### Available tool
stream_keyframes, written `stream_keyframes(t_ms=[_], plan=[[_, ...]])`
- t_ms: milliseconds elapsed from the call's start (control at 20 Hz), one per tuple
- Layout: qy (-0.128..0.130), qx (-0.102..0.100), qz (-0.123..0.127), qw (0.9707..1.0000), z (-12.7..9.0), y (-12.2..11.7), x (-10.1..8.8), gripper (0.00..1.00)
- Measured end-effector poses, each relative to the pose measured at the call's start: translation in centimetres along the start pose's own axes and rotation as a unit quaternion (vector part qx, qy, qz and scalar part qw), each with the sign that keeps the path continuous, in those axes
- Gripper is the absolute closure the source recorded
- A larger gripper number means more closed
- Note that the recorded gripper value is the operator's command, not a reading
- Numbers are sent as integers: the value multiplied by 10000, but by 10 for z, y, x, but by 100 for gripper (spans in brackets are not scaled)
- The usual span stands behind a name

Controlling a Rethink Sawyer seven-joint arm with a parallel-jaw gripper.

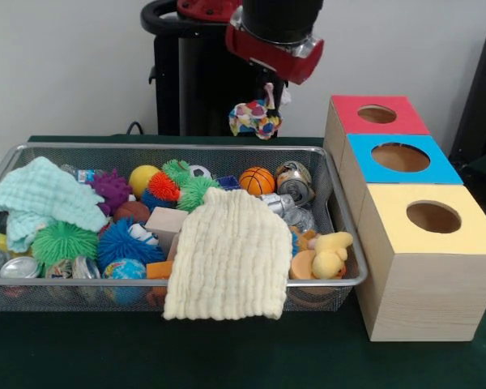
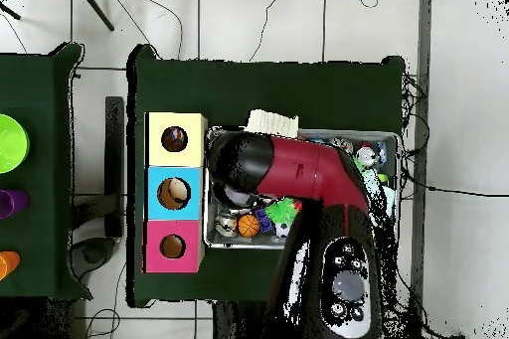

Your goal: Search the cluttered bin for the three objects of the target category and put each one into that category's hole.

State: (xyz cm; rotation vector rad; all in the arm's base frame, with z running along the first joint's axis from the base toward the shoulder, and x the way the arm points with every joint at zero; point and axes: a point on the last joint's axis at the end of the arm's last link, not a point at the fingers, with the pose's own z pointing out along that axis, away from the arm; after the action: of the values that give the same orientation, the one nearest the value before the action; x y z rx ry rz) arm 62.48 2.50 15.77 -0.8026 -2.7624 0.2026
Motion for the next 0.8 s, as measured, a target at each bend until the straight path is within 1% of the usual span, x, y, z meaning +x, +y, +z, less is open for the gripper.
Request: stream_keyframes(t_ms=[500, 800], plan=[[131, 43, -195, 9997, 18, 34, 16, 100], [136, 48, -216, 9997, 23, 48, 16, 100]])
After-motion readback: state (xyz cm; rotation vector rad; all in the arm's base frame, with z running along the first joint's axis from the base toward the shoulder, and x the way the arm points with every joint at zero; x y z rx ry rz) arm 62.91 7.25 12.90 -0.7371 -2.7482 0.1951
